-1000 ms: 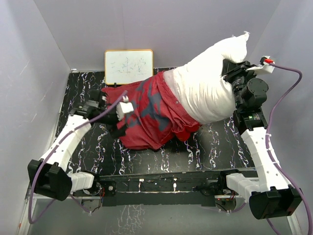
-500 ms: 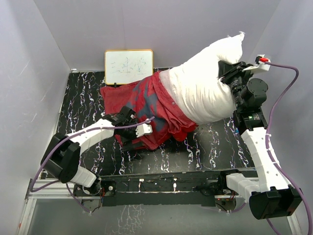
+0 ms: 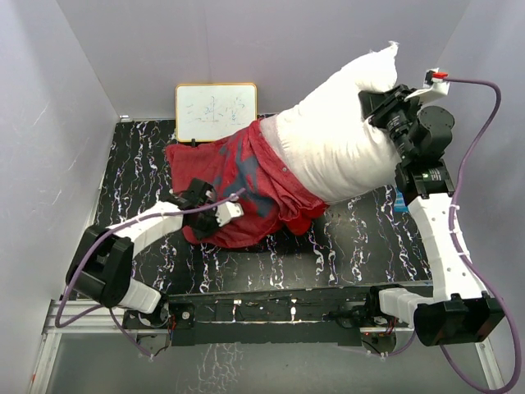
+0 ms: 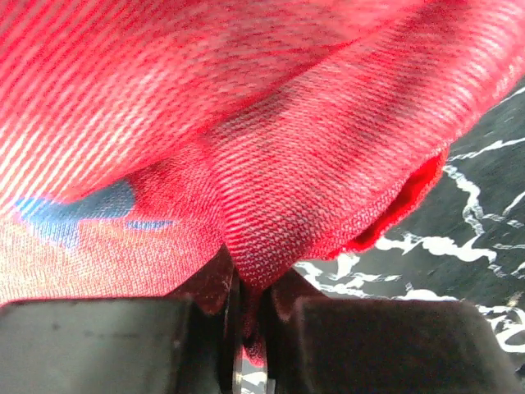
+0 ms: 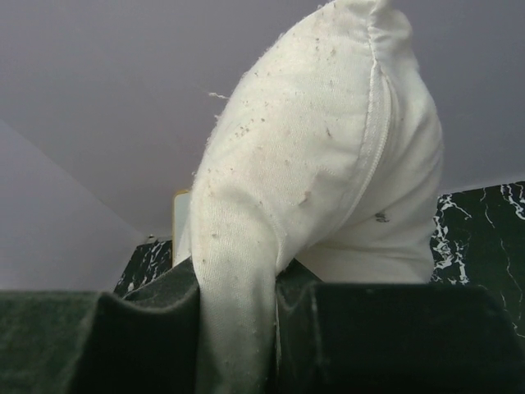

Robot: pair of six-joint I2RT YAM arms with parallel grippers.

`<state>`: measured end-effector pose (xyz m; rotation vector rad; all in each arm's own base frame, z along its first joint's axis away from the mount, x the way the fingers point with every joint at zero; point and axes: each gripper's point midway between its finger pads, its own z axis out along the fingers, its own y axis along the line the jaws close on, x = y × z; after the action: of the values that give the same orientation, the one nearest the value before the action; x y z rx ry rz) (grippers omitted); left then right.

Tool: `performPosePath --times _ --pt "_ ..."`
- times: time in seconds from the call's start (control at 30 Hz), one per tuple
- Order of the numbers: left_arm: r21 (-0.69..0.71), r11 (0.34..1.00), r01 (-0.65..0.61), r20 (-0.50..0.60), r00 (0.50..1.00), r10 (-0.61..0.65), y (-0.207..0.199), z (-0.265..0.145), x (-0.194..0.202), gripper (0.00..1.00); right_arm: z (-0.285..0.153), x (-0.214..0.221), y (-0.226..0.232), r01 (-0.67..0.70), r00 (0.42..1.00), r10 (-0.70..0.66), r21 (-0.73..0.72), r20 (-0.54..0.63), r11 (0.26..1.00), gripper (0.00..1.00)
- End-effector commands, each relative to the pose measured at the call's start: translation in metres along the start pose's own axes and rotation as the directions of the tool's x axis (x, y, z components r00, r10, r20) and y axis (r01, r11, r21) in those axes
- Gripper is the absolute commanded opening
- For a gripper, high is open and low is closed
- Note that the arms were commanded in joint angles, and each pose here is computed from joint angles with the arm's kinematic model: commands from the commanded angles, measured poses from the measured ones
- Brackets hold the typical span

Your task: Remove the pillowcase from the pillow

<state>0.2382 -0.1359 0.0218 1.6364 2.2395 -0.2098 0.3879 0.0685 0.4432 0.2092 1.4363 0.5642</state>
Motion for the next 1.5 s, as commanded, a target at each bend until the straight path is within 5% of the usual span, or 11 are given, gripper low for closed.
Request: performPosePath --times 0.0,0.2,0.3,0.5,0.67,0.83,0.97,1.1,1.23,1.33,1.47 --pt "-0.048 0.994 0.1 -0.007 0.995 -0.101 0.018 -0.032 0.031 0.0 -0.01 -0.072 0.057 -0.01 0.988 0.044 -0.221 0.15 0.975 0.08" --pt "-0.164 0.972 0.17 -0.008 0.985 -0.174 0.057 -0.081 0.091 0.0 -0.018 -0.105 0.061 -0.033 0.972 0.102 -0.305 0.212 0.952 0.08" --pt "-0.215 0.93 0.3 0.004 0.952 -0.306 0.079 -0.104 0.129 0.0 -0.02 -0.111 0.062 -0.07 0.964 0.151 -0.341 0.217 0.937 0.08" --pt "-0.35 0.777 0.524 0.112 0.846 -0.521 0.138 -0.154 0.196 0.0 -0.024 -0.134 0.053 -0.056 0.949 0.152 -0.325 0.276 0.944 0.08" --pt "-0.44 0.683 0.583 0.177 0.802 -0.57 0.168 -0.193 0.23 0.0 -0.026 -0.15 0.043 -0.028 0.936 0.121 -0.274 0.33 0.961 0.08" --pt "-0.463 0.626 0.628 0.276 0.773 -0.571 0.19 -0.225 0.224 0.0 -0.032 -0.167 0.028 -0.019 0.914 0.095 -0.192 0.394 0.981 0.08" --pt "-0.393 0.58 0.713 0.445 0.7 -0.559 0.209 -0.257 0.187 0.0 -0.034 -0.165 0.028 -0.023 0.915 0.099 -0.195 0.39 0.981 0.08" --pt "-0.446 0.413 0.794 0.659 0.604 -0.448 0.257 -0.334 0.158 0.0 -0.042 -0.177 0.016 -0.027 0.892 0.068 -0.098 0.446 0.995 0.08" --pt "-0.544 0.241 0.804 0.768 0.592 -0.244 0.286 -0.416 0.141 0.0 -0.053 -0.194 0.016 -0.094 0.857 0.142 -0.122 0.496 0.988 0.08" --pt "-0.52 0.24 0.819 0.804 0.565 -0.184 0.293 -0.444 0.124 0.0 -0.062 -0.195 0.068 -0.059 0.863 0.28 -0.468 0.421 0.882 0.08" --pt "-0.467 0.261 0.845 0.831 0.52 -0.196 0.298 -0.447 0.117 0.0 -0.106 -0.196 0.128 -0.007 0.871 0.423 -0.854 0.251 0.521 0.08"
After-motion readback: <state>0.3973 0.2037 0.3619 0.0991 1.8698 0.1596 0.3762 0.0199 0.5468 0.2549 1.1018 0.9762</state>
